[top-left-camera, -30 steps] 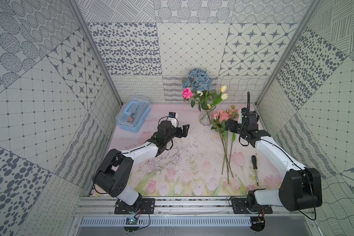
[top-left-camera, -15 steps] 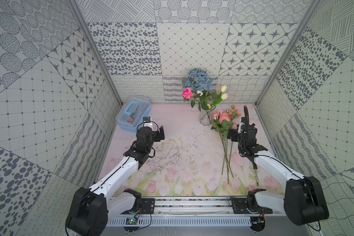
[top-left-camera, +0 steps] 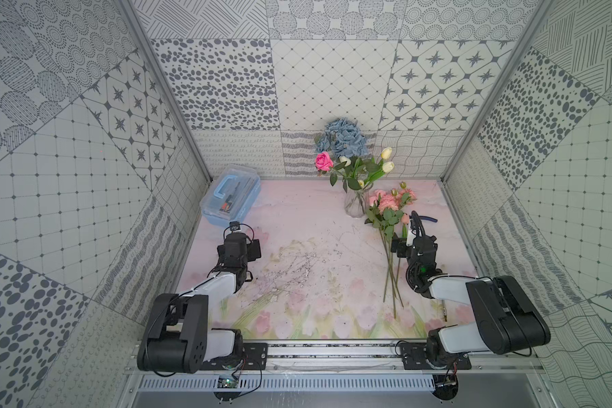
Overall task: Pick out pink flowers from the vase
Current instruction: Reset both arms
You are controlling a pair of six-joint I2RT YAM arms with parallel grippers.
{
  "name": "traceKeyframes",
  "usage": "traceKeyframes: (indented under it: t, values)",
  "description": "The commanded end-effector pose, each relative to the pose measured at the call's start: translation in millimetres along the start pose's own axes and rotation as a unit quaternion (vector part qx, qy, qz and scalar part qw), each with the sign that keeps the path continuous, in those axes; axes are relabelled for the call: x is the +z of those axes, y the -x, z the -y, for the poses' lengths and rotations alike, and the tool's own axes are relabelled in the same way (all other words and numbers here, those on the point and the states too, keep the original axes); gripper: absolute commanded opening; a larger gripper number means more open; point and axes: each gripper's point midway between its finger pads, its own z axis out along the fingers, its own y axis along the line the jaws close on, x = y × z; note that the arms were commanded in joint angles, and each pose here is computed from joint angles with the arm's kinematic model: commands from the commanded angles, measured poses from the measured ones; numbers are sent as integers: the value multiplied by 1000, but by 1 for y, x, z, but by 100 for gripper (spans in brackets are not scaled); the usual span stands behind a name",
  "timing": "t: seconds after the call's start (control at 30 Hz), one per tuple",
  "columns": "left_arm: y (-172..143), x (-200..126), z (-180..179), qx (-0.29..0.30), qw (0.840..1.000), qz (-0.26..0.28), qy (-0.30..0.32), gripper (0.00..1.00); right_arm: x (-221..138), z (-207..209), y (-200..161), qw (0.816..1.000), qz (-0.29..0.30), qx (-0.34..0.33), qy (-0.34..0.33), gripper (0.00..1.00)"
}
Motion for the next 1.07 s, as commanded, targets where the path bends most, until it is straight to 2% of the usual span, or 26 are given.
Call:
traceKeyframes:
  t: [0.0, 0.17, 0.3, 0.47, 0.6, 1.03]
  values:
    - [41, 6, 7, -5, 993, 105, -43, 99, 2, 6, 17, 998, 66, 22, 9, 98]
    - [31, 16, 11, -7, 990, 116, -74, 99, 13, 5, 11, 999, 39, 27, 23, 98]
    - [27, 27, 15, -2, 991, 109, -81, 99, 22, 17, 9, 999, 16, 47, -1, 98]
    - [26, 29, 17, 1, 992, 95, -80, 99, 23, 18, 9, 999, 16, 49, 0, 98]
    - [26, 30, 23, 25, 993, 93, -66, 99, 23, 18, 9, 999, 16, 48, 0, 98]
    - [26, 30, 23, 25, 993, 92, -65, 99, 23, 18, 9, 999, 16, 48, 1, 98]
